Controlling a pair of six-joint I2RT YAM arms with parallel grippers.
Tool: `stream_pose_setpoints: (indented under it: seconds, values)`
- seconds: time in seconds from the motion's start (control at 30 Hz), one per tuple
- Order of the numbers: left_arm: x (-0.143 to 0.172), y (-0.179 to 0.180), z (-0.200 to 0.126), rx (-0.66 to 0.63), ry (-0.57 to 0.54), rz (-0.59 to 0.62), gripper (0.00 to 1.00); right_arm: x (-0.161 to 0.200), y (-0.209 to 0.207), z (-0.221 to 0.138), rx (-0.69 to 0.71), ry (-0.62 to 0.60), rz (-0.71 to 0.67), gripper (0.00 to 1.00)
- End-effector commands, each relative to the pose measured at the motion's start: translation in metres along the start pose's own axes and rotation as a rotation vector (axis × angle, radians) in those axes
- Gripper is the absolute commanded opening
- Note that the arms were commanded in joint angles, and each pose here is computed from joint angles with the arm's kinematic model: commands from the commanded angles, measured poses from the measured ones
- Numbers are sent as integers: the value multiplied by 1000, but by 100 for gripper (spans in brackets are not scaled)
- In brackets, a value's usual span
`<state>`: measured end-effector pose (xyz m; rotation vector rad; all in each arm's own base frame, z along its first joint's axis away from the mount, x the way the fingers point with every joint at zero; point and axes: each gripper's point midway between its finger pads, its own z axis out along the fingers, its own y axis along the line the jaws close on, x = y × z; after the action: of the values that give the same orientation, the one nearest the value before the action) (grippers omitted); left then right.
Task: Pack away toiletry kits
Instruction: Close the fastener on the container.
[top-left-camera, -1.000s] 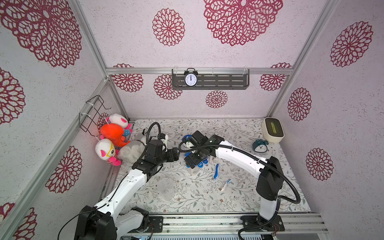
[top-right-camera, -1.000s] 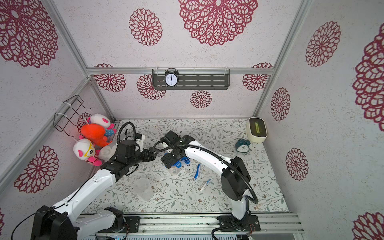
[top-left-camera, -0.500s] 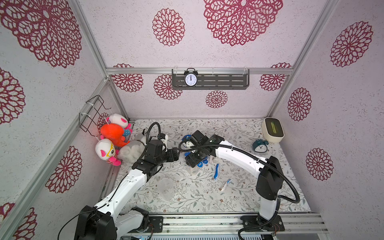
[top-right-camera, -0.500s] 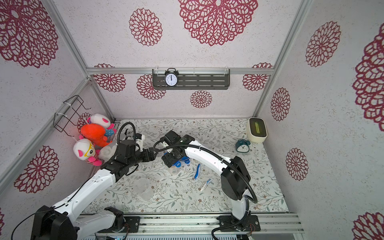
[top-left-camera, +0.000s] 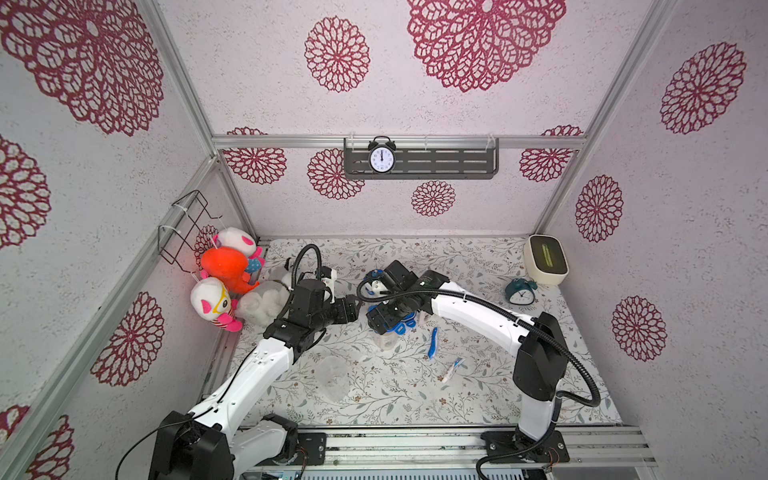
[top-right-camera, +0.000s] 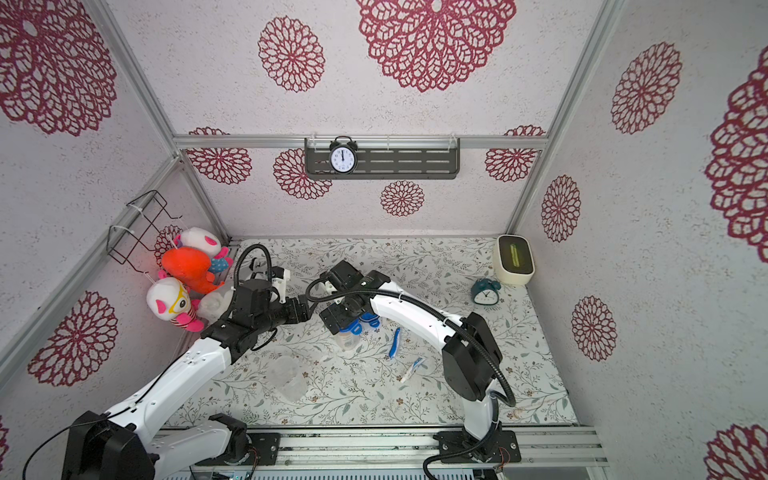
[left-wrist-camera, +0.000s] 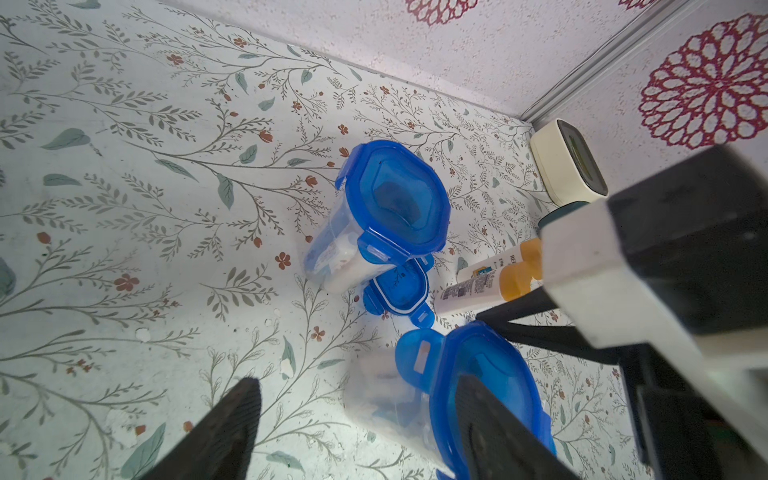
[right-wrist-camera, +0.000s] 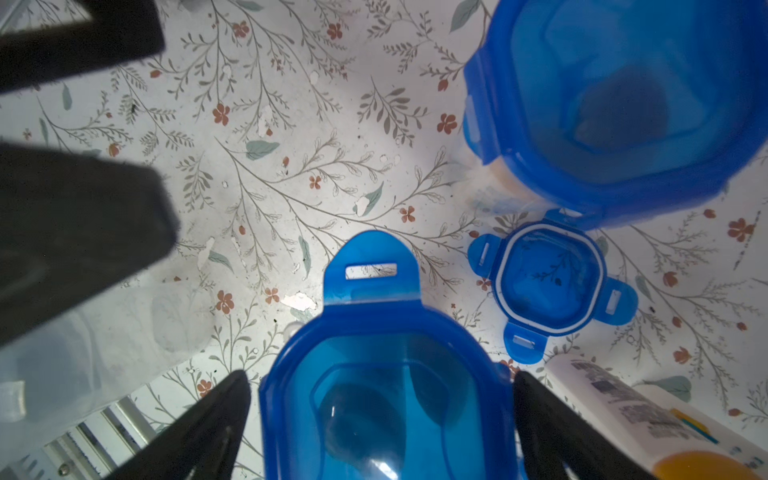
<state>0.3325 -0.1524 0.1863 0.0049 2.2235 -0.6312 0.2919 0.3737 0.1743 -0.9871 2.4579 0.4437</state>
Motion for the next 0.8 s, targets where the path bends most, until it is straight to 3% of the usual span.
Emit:
stream_pose_setpoints:
  seconds: [0.0, 0.2, 0.37, 0.53, 0.77]
  values:
    - [-16, -6, -9, 16, -64, 51, 80, -35, 0, -63, -22, -209, 56, 99]
    - [-17, -34, -20, 6, -78, 271, 95, -16, -72, -118, 25, -400, 347, 99]
    - [11, -71, -23, 29, 65, 504, 98, 20, -116, -123, 3, -424, 485, 99]
    - [33, -95, -22, 69, 218, 612, 98, 42, -135, -122, -79, -443, 539, 99]
    - [32, -99, -18, 8, 414, 630, 98, 56, -154, -133, -154, -489, 562, 99]
